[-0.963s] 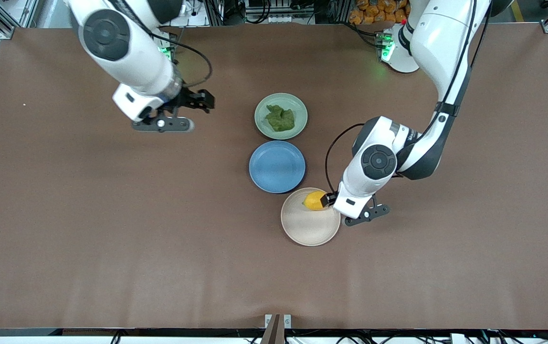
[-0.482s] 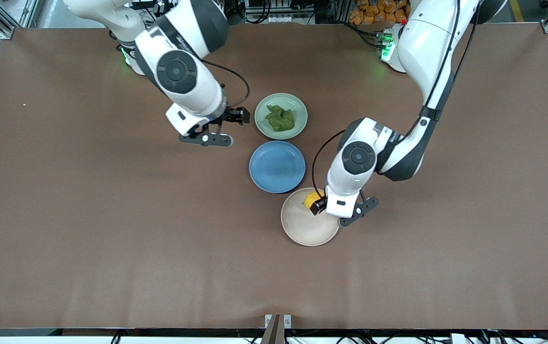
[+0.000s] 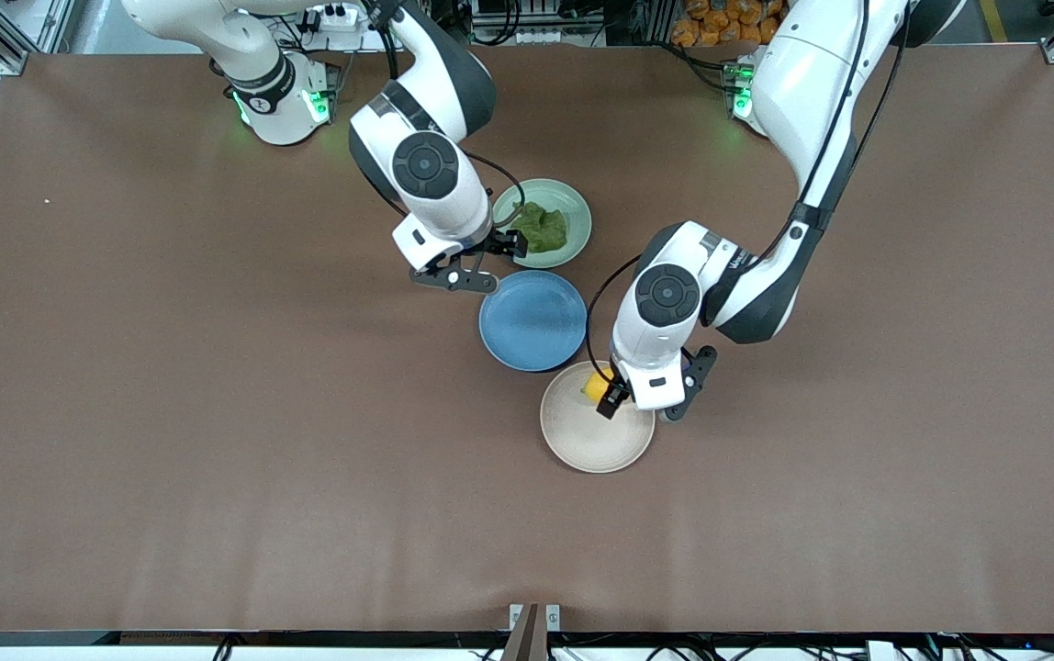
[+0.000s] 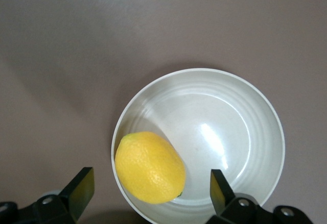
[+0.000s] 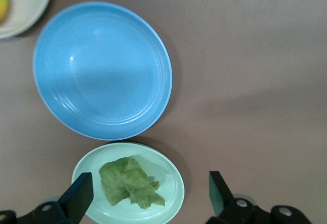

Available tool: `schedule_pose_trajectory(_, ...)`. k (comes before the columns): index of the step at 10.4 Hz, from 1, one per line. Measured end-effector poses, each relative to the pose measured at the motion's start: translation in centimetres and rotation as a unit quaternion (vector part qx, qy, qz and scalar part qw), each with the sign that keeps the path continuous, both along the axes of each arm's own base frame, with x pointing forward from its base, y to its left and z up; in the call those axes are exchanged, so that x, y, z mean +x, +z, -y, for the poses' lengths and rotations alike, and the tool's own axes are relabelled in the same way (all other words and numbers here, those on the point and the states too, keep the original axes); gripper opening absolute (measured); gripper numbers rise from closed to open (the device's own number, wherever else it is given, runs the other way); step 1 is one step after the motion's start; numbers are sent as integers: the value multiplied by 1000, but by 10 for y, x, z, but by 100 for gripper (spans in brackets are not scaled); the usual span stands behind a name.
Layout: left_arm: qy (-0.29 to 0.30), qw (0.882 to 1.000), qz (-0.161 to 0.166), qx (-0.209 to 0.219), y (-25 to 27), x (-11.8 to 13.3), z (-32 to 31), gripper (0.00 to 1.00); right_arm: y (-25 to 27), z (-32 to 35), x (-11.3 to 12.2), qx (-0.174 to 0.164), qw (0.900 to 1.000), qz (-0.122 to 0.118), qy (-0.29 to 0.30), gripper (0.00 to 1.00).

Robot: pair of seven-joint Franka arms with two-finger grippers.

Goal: Pick lemon and lettuce from plates
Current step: 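Move the left gripper to the lemon while the right gripper reaches the lettuce, then lower both grippers and close them on the lemon and lettuce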

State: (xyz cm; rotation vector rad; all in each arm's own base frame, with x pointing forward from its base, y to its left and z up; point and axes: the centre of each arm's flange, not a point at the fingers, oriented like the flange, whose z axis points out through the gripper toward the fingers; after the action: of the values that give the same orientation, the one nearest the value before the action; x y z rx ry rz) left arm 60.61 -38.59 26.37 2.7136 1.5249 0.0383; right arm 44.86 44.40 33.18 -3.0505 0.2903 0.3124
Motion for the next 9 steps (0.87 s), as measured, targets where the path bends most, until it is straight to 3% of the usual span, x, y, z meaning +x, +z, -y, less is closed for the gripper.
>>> schedule_pose_trajectory(4, 56, 998, -24, 11, -40, -12, 10, 100, -44, -34, -48, -15, 998, 4, -56, 100)
schedule_pose_trajectory(9, 64, 998, -15, 4, -57, -11, 13, 100, -73, -65, -96, -22, 996, 8, -88, 100)
